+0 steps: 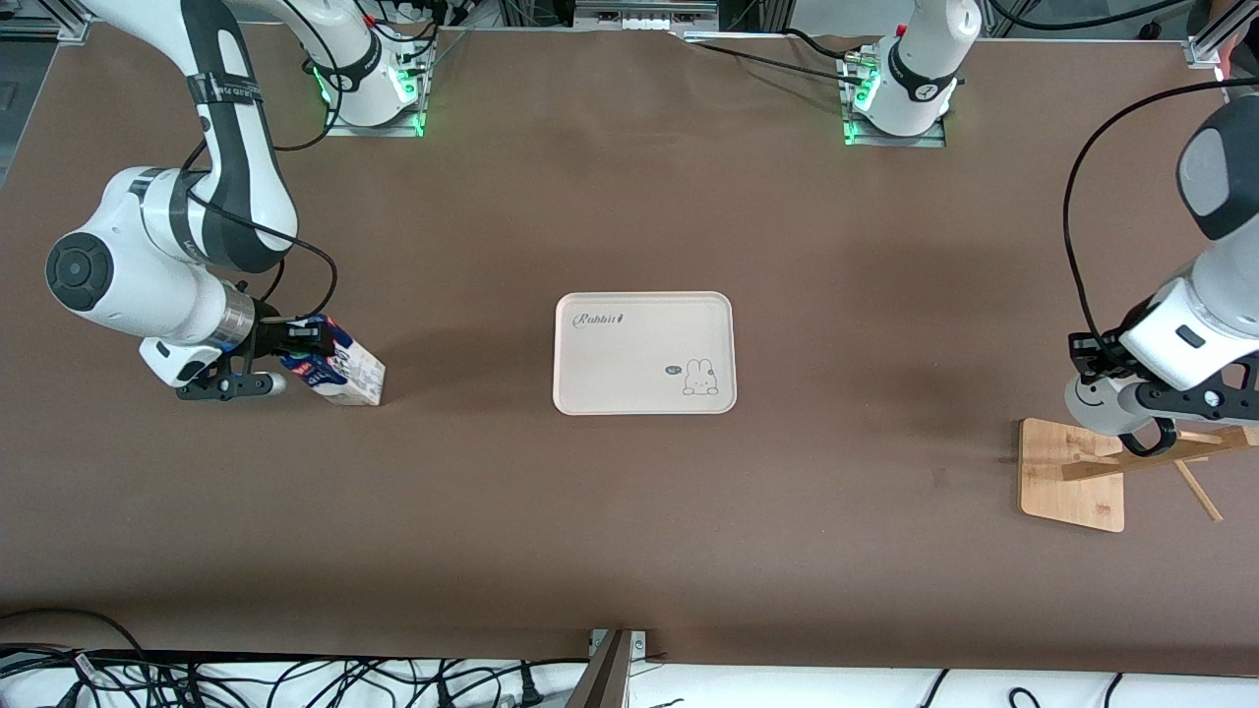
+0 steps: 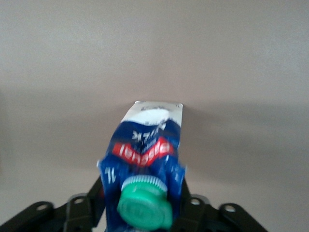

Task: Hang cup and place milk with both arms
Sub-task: 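Carry the mug with the left gripper toward the wooden mug tree, then set the carton down and open the right gripper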

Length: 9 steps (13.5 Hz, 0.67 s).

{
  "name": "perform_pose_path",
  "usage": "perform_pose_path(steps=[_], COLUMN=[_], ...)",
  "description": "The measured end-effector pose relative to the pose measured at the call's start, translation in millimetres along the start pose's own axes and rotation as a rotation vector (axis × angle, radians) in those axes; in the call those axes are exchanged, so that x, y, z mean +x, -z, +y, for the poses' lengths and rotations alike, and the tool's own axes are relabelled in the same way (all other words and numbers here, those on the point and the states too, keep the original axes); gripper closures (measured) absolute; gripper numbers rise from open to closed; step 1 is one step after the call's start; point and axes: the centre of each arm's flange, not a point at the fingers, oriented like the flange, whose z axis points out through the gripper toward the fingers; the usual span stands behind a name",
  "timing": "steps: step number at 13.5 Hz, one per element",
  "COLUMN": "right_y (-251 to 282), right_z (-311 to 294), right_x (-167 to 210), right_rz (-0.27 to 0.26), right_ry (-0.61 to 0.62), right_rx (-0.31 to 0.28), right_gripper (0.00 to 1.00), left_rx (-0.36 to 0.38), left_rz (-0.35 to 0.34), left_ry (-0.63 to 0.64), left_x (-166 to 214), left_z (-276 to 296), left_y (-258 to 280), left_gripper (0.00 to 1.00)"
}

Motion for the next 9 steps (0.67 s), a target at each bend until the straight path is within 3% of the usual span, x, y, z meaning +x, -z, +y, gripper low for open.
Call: perform_pose_path(steps=[3, 6, 9], right_y=[1, 27, 128], right_z=[0, -5, -6], right_x=[1, 3, 4], right_rz=[0.003, 0.002, -0.016], right_ry=[0.002, 0.013, 0.034], right_rx=[0.0, 0.017, 0.054], right_gripper=[0.01, 0.0, 0.0], left_rx=[-0.025, -0.026, -0.027], left_rz=[-0.01, -0.012, -0.015], left_ry=[0.014, 0.027, 0.039], left_x=[0, -1, -5], left_z=[-18, -27, -46], left_y=[-10, -12, -14], left_gripper=[0.93, 0.93, 0.93])
